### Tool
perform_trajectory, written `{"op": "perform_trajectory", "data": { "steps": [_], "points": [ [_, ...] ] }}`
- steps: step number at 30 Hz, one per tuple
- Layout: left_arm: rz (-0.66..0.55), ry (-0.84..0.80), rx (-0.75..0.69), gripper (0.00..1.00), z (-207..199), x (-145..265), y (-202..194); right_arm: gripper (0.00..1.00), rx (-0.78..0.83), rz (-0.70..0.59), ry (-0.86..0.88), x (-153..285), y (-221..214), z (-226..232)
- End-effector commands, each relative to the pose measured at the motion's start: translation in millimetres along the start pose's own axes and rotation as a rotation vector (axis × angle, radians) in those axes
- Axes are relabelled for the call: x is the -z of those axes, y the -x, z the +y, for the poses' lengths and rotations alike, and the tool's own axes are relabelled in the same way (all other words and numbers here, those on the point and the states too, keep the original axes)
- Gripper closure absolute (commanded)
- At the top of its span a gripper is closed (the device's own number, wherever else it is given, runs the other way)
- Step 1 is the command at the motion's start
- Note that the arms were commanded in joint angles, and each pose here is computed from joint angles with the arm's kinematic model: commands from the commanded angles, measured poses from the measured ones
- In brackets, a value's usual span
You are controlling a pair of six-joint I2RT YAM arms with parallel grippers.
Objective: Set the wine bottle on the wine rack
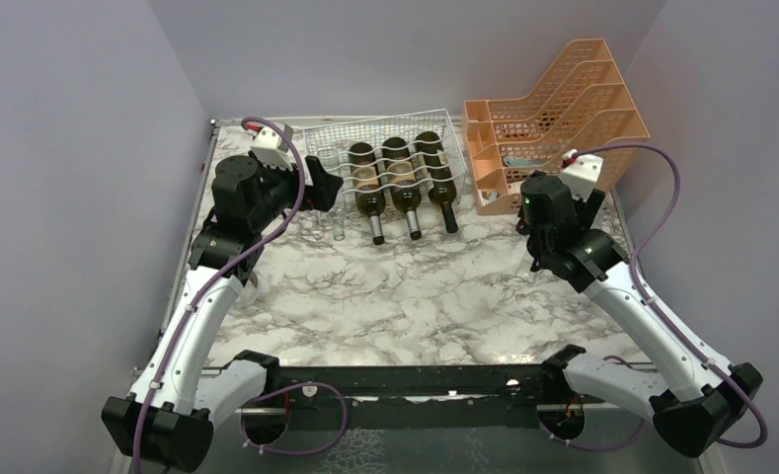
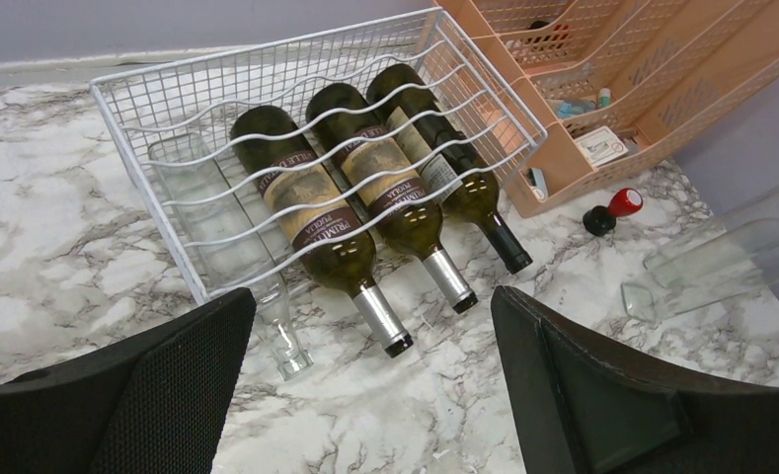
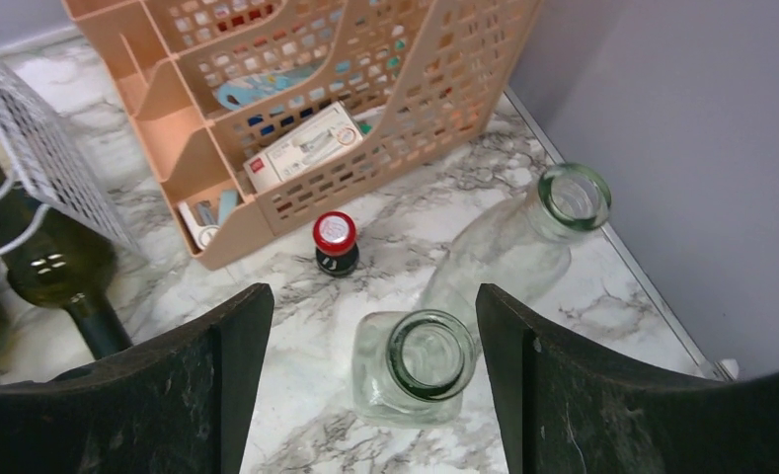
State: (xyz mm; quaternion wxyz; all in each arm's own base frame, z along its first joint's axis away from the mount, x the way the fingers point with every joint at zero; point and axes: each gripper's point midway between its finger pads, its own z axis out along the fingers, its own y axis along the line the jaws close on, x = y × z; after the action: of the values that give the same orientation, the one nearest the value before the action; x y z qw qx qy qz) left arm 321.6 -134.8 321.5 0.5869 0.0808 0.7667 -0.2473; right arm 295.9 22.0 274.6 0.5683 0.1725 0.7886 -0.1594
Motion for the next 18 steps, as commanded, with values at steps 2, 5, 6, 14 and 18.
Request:
{"op": "perform_trajectory", "data": {
  "steps": [2,5,6,14,18],
  "points": [
    [-0.048,-0.049,0.001,0.04,-12,3,19,0.22,-0.017,0.034,-0.117,-1,-25,-26],
    [-0.043,-0.060,0.006,0.04,-14,1,18,0.30,-0.023,0.055,-0.101,-4,-34,-23],
    [-0.045,-0.063,0.007,0.04,-14,2,18,0.35,-0.024,0.060,-0.099,-4,-36,-22],
    [-0.038,-0.145,0.049,0.04,-27,-5,14,0.78,0.013,0.033,-0.007,0,-18,-13],
    [-0.026,-0.207,0.095,0.04,-39,-13,5,0.88,0.050,0.001,0.151,10,1,5]
  ]
}}
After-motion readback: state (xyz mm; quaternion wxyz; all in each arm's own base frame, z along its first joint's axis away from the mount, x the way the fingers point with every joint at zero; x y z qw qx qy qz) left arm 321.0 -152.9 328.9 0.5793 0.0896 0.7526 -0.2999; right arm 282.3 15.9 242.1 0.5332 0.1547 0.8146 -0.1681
